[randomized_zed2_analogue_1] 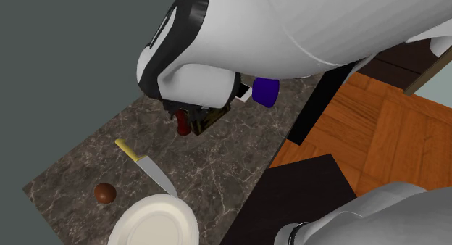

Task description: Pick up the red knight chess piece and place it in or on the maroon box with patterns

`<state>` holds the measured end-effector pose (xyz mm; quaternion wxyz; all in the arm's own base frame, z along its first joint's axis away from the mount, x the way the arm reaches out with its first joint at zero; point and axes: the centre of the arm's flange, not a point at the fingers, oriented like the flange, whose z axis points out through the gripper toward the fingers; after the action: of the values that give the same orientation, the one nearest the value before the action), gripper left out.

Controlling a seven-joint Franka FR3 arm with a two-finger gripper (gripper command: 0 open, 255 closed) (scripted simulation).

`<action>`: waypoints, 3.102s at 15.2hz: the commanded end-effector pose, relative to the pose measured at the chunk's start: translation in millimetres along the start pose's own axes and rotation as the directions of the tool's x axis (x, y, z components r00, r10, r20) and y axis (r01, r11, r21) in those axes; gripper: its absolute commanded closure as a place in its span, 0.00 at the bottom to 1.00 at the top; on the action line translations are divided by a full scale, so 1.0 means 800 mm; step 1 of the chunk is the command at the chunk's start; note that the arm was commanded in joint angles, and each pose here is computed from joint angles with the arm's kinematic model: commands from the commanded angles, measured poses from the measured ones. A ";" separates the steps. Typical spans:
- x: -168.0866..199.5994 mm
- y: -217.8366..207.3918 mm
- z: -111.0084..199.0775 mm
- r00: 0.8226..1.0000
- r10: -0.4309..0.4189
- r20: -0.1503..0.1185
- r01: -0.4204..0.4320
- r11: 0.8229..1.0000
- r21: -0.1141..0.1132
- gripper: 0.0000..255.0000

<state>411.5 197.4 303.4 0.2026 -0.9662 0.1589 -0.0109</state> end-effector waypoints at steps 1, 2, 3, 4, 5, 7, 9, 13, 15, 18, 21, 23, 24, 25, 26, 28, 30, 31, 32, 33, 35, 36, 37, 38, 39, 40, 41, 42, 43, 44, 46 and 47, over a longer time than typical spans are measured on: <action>-0.001 -0.005 -0.012 1.000 0.000 0.000 0.000 1.000 -0.001 1.00; -0.001 -0.008 -0.018 1.000 0.000 0.000 0.000 1.000 -0.001 1.00; -0.001 -0.010 -0.024 1.000 0.000 0.000 0.000 1.000 -0.001 1.00; -0.001 -0.013 -0.030 1.000 0.000 0.000 0.000 1.000 -0.001 1.00; -0.002 -0.016 -0.036 1.000 0.000 0.000 0.000 1.000 -0.001 1.00; -0.002 -0.021 -0.048 1.000 0.000 0.000 0.000 1.000 -0.001 1.00; -0.003 -0.026 -0.060 1.000 0.000 0.000 0.000 1.000 -0.001 1.00; -0.004 -0.037 -0.085 1.000 0.000 0.000 0.000 1.000 -0.001 1.00; -0.005 -0.042 -0.097 1.000 0.000 0.000 0.000 1.000 -0.001 1.00; -0.005 -0.050 -0.115 1.000 0.000 0.000 0.000 1.000 -0.001 1.00; -0.006 -0.057 -0.133 1.000 0.000 0.000 0.000 1.000 -0.001 1.00; -0.007 -0.063 -0.145 1.000 0.000 0.000 0.000 1.000 -0.001 1.00; -0.007 -0.065 -0.151 1.000 0.000 0.000 0.000 1.000 -0.001 1.00; -0.007 -0.068 -0.157 1.000 0.000 0.000 0.000 1.000 -0.001 1.00; -0.008 -0.070 -0.163 1.000 0.000 0.000 0.000 1.000 -0.001 1.00; -0.008 -0.076 -0.176 1.000 0.000 0.000 0.000 1.000 -0.001 1.00; -0.009 -0.081 -0.188 1.000 0.000 0.000 0.000 1.000 -0.001 1.00; -0.009 -0.081 -0.188 1.000 0.000 0.000 0.000 1.000 -0.001 1.00; 0.007 -0.083 -0.191 1.000 0.000 0.000 0.000 1.000 -0.001 1.00; 0.023 -0.085 -0.193 1.000 0.000 0.000 0.000 1.000 -0.001 1.00; 0.056 -0.089 -0.199 1.000 0.000 0.000 0.000 1.000 -0.001 1.00; 0.072 -0.091 -0.201 1.000 0.000 0.000 0.000 1.000 -0.001 1.00; 0.088 -0.093 -0.204 1.000 0.000 0.000 0.000 1.000 -0.001 1.00; 0.104 -0.095 -0.207 1.000 0.000 0.000 0.000 1.000 -0.001 1.00; 0.120 -0.097 -0.209 1.000 0.000 0.000 0.000 1.000 -0.001 1.00; 0.136 -0.100 -0.212 1.000 0.000 0.000 0.000 1.000 -0.001 1.00; 0.153 -0.102 -0.215 1.000 0.000 0.000 0.000 1.000 -0.001 1.00; 0.169 -0.104 -0.218 1.000 0.000 0.000 0.000 1.000 -0.001 1.00; 0.195 -0.107 -0.222 1.000 0.000 0.000 0.000 1.000 -0.001 1.00; 0.195 -0.104 -0.216 1.000 0.000 0.000 0.000 1.000 -0.001 1.00; 0.196 -0.099 -0.204 1.000 0.000 0.000 0.000 1.000 -0.001 1.00; 0.196 -0.097 -0.198 1.000 0.000 0.000 0.000 1.000 -0.001 1.00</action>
<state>569.0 154.9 475.8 0.2023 -0.9662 0.1592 -0.0105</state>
